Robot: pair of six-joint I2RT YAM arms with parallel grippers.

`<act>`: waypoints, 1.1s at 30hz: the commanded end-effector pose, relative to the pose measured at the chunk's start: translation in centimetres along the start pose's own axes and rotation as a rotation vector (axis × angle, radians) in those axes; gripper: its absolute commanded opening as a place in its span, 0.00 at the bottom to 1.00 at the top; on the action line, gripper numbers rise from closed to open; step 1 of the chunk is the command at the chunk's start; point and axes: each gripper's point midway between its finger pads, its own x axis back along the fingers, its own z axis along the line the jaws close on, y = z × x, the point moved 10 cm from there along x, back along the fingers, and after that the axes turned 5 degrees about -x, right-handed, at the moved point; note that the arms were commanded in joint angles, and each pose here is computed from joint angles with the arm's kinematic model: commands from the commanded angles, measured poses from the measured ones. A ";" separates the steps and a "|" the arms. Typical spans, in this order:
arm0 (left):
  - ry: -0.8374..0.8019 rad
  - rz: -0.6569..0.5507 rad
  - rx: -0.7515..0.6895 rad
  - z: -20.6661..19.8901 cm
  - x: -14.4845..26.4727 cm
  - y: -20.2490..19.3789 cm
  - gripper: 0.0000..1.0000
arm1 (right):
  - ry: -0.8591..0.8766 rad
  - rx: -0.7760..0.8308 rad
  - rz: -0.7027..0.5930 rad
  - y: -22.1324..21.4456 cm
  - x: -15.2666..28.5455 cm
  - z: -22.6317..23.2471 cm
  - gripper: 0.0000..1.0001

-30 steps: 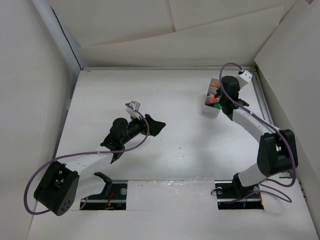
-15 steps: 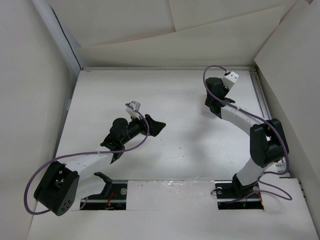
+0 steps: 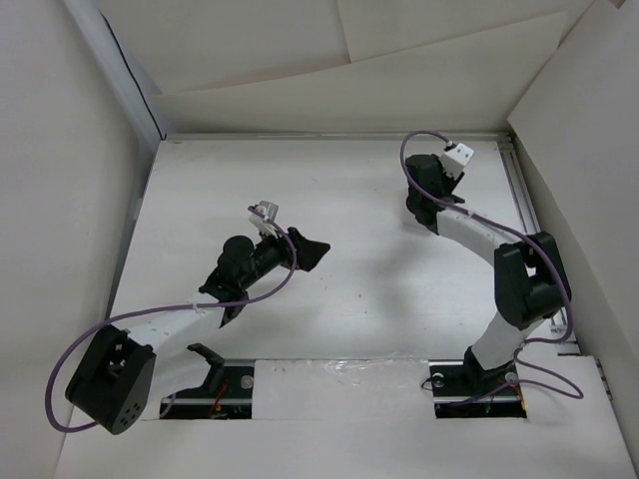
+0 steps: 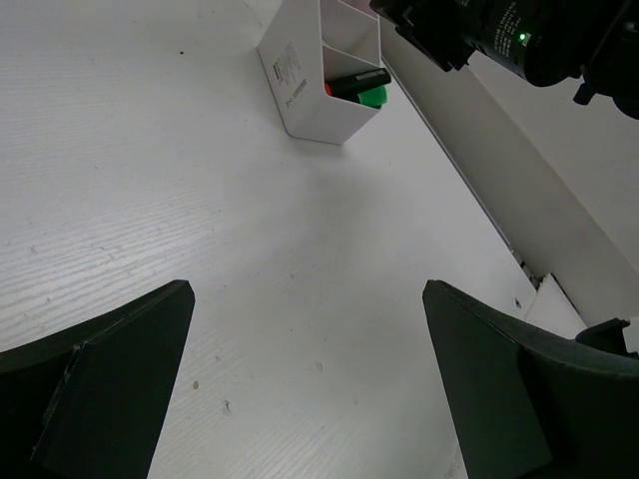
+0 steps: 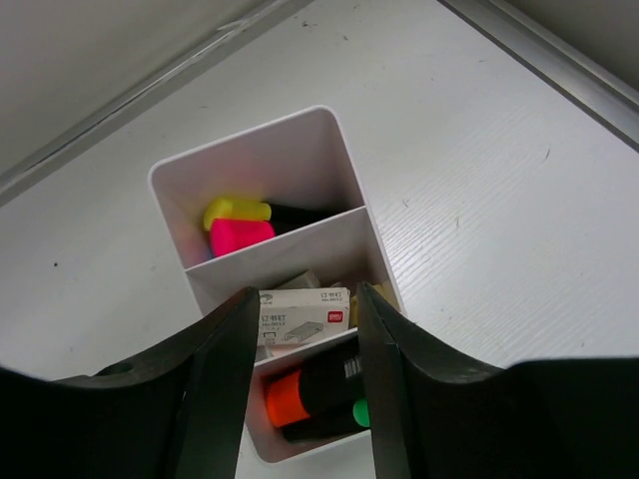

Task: Sort the stationery into containers
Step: Place the stationery in the storage box, then reset both arms

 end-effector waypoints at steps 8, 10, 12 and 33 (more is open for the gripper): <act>0.006 -0.104 -0.018 -0.6 0.9 1.3 1.00 | 0.098 -0.100 -0.035 4.2 3.6 0.3 0.63; 0.004 -0.127 -0.023 -0.8 1.3 1.6 1.00 | 0.130 -0.094 -0.014 4.1 4.4 -0.1 0.67; 0.003 -0.146 -0.026 -1.0 1.7 1.7 1.00 | 0.164 -0.122 -0.008 5.0 5.5 -0.6 0.75; -0.030 -0.195 0.028 -1.1 2.6 1.0 0.99 | 0.318 -0.231 0.227 0.8 11.8 -10.7 1.00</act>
